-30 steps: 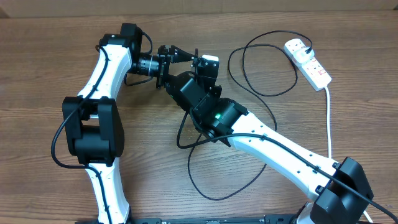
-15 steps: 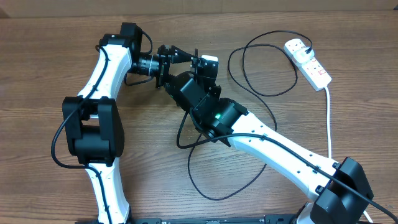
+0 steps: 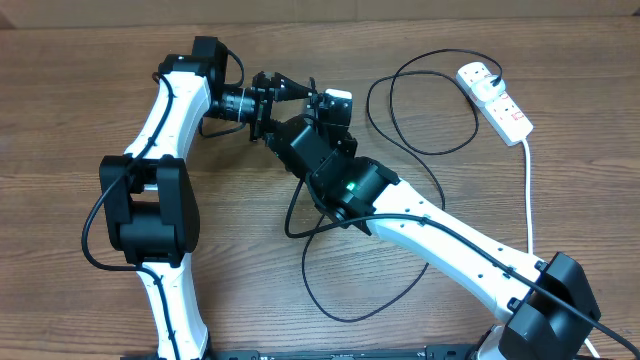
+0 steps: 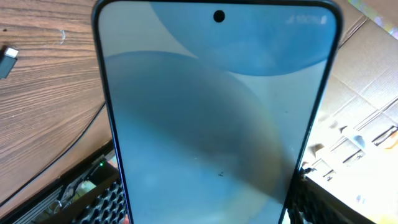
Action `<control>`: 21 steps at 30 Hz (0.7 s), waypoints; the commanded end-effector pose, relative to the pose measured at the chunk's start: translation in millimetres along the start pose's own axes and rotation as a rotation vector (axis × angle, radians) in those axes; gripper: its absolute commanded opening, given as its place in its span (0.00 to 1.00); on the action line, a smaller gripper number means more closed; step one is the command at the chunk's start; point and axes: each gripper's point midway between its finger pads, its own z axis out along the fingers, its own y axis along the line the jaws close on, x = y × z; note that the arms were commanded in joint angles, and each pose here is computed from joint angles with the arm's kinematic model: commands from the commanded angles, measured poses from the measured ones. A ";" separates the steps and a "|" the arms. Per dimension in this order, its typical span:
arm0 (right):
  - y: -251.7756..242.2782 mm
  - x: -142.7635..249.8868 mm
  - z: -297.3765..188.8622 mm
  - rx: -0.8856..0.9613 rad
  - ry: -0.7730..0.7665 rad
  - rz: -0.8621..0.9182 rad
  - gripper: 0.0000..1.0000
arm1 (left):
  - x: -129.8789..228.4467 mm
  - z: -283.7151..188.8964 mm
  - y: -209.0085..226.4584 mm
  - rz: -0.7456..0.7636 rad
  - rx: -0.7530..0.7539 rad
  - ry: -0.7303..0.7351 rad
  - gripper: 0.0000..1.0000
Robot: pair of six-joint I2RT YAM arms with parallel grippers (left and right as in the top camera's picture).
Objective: Plug charger to phone and switch on socket
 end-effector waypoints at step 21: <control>-35.0 -41.5 -2.1 0.017 0.045 0.526 0.04 | 0.6 -2.5 -26.7 0.155 0.076 0.019 0.81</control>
